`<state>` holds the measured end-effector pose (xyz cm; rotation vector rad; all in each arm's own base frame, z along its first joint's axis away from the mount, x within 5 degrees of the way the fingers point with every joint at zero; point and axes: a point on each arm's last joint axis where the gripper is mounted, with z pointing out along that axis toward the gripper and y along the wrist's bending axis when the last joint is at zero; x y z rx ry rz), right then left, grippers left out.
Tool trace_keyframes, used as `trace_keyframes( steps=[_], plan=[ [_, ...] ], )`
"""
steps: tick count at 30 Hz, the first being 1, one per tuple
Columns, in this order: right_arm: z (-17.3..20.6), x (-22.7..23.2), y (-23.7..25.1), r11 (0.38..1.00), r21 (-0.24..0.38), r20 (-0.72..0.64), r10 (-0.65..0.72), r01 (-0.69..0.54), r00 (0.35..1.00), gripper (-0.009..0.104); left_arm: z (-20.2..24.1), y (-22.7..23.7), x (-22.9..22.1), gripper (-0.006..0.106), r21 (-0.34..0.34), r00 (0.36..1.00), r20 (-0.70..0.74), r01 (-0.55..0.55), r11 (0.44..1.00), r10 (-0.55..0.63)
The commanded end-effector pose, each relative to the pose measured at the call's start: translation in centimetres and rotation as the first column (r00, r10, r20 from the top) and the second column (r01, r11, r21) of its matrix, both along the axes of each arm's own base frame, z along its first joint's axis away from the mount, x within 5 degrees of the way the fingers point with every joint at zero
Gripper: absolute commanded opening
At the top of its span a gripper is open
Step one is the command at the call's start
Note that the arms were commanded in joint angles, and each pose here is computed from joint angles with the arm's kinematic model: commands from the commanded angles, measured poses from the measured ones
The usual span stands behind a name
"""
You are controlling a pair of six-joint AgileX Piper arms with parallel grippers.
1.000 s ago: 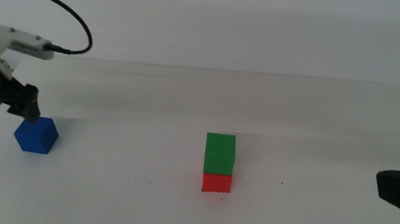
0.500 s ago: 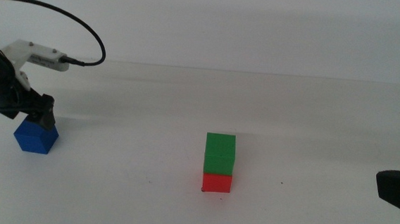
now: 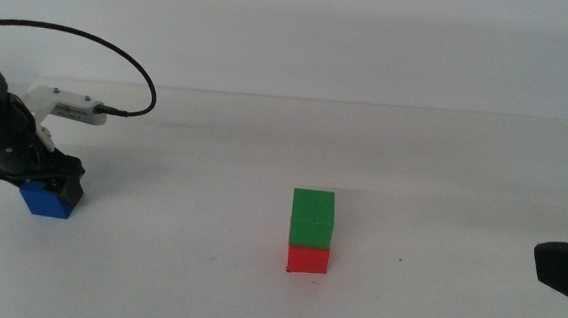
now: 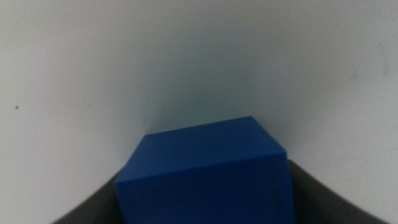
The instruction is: Stack red cubes first, then green, then blue cubes in a specific spot.
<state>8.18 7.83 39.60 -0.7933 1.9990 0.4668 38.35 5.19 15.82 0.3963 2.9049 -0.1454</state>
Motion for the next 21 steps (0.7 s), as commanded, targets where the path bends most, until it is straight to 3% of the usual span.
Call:
trace_keyframes(
  steps=[1, 6, 11, 14, 18, 21],
  plan=[
    [0.1, 0.0, -0.1, 1.000, 0.006, 0.018, -0.006, 0.006, 1.000, 0.091, 0.2, -0.1, 0.2, 0.065, 0.000, 1.000, 0.014, -0.006, 1.000, 0.006],
    [0.1, 0.0, -0.1, 1.000, 0.006, 0.018, -0.006, 0.006, 1.000, 0.091, 1.4, -0.2, -0.1, 0.040, -0.015, 0.999, -0.017, -0.036, 0.999, 0.036],
    [0.1, 0.0, -0.1, 1.000, 0.006, 0.018, -0.006, 0.006, 1.000, 0.091, 6.7, -1.7, -0.9, 0.021, -0.043, 0.996, 0.010, -0.092, 0.995, 0.093],
    [0.1, 0.0, -0.1, 1.000, 0.006, 0.018, -0.006, 0.006, 1.000, 0.091, 10.9, -5.3, -1.6, 0.016, -0.070, 0.989, 0.087, -0.111, 0.991, 0.117],
    [0.1, 0.0, -0.1, 1.000, 0.006, 0.018, -0.006, 0.006, 1.000, 0.091, 14.6, -11.6, -2.9, 0.015, -0.139, 0.976, 0.087, -0.188, 0.972, 0.201],
    [0.1, 0.0, -0.1, 1.000, 0.006, 0.018, -0.006, 0.006, 1.000, 0.091, 16.4, -16.9, -4.2, 0.015, -0.134, 0.979, 0.072, -0.180, 0.974, 0.191]
  ],
)
